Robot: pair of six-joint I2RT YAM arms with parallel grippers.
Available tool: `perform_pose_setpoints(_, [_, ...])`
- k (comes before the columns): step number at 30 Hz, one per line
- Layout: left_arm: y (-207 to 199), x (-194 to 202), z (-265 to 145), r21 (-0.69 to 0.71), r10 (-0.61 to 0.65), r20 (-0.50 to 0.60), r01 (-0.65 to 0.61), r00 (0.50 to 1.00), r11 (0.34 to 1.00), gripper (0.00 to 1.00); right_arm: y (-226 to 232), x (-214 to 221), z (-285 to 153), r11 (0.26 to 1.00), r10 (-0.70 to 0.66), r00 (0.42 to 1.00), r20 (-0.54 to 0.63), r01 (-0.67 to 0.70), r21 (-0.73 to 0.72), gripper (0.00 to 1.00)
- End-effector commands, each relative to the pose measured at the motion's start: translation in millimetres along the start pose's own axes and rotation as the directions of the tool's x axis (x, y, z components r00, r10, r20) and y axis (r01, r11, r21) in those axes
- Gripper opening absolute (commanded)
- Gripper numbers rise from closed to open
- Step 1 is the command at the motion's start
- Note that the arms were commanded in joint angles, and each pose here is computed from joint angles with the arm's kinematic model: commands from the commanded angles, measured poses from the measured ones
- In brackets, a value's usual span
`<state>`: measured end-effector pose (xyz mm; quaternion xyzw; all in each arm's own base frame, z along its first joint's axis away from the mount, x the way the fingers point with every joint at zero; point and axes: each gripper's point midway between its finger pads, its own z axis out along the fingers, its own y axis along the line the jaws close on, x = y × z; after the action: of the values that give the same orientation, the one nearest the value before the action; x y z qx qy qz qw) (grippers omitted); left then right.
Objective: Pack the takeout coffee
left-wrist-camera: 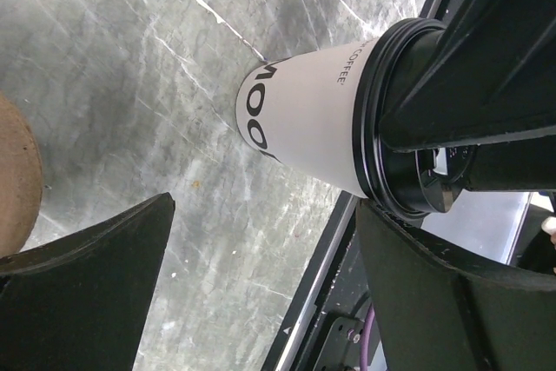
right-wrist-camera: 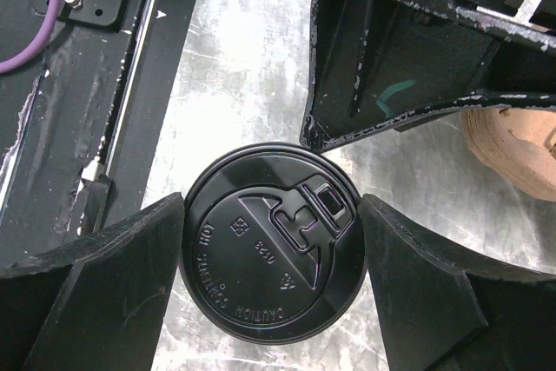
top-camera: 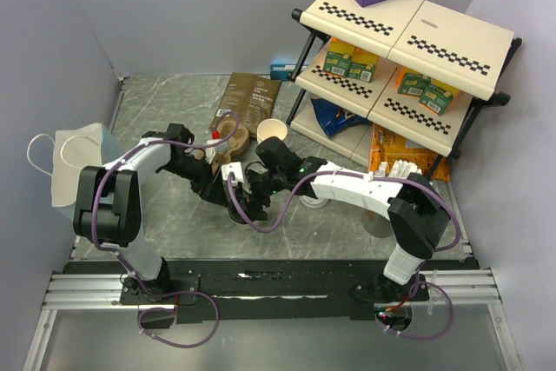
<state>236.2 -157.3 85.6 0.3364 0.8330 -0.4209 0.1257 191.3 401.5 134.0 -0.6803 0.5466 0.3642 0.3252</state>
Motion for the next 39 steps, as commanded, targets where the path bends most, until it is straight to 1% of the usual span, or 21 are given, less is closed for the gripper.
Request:
perform_pose_setpoints(1, [-6.2, -13.0, 1.3, 0.032, 0.013, 0.022, -0.014, 1.000, 0.999, 0.92, 1.3, 21.0, 9.1, 1.000, -0.009, 0.998, -0.059, 0.009, -0.011, 0.77])
perform_pose_setpoints(5, [-7.2, -10.6, 0.2, 0.032, 0.009, 0.009, -0.010, 1.000, 0.999, 0.93, 0.3, 36.1, 13.6, 1.000, -0.001, 0.993, -0.119, 0.000, -0.004, 0.74])
perform_pose_setpoints(9, [-7.4, -10.1, -0.2, 0.030, 0.008, 0.006, -0.008, 1.000, 1.000, 0.93, 1.8, 46.2, 17.4, 1.000, 0.002, 0.989, -0.149, -0.004, -0.016, 0.71])
perform_pose_setpoints(14, [-10.7, -8.2, -2.1, 0.039, 0.012, -0.002, -0.012, 1.000, 0.999, 0.93, 3.7, 59.2, 19.1, 1.000, 0.009, 0.981, -0.193, -0.012, -0.014, 0.69])
perform_pose_setpoints(20, [-23.2, -4.9, -5.0, 0.105, 0.032, -0.019, -0.030, 0.999, 0.994, 0.95, 8.1, 66.3, 15.4, 1.000, 0.011, 0.977, -0.212, -0.014, -0.013, 0.68])
perform_pose_setpoints(21, [-24.1, -4.5, -4.7, 0.119, 0.049, -0.018, -0.047, 0.999, 0.992, 0.96, 9.2, 66.3, 15.6, 1.000, 0.009, 0.978, -0.211, -0.013, -0.016, 0.68])
perform_pose_setpoints(27, [-35.0, -6.4, -5.6, 0.181, 0.057, -0.019, -0.052, 0.998, 0.982, 0.97, 11.1, 67.3, 12.2, 1.000, 0.014, 0.978, -0.207, -0.016, -0.009, 0.68])
perform_pose_setpoints(31, [-45.9, -1.0, -1.0, 0.225, 0.067, -0.046, -0.055, 0.997, 0.973, 0.97, 9.9, 65.8, 13.1, 1.000, 0.022, 0.979, -0.203, -0.023, -0.005, 0.68])
perform_pose_setpoints(34, [-42.5, -2.4, 2.6, 0.202, 0.054, -0.045, -0.044, 0.998, 0.978, 0.98, 9.4, 64.9, 13.9, 1.000, 0.023, 0.979, -0.200, -0.024, -0.002, 0.68])
perform_pose_setpoints(35, [-42.1, -3.3, 2.2, 0.188, 0.031, -0.046, -0.022, 0.998, 0.982, 0.98, 9.1, 63.8, 14.1, 1.000, 0.023, 0.980, -0.197, -0.024, -0.002, 0.68])
perform_pose_setpoints(37, [-34.1, -3.8, 4.5, 0.153, 0.039, -0.047, -0.031, 0.998, 0.988, 0.97, 8.5, 64.8, 14.0, 1.000, 0.026, 0.980, -0.199, -0.027, 0.000, 0.68])
perform_pose_setpoints(39, [-28.1, -1.2, 5.7, 0.121, 0.013, -0.064, -0.006, 0.998, 0.993, 0.96, 8.1, 64.4, 13.6, 1.000, 0.024, 0.980, -0.199, -0.024, 0.002, 0.68])
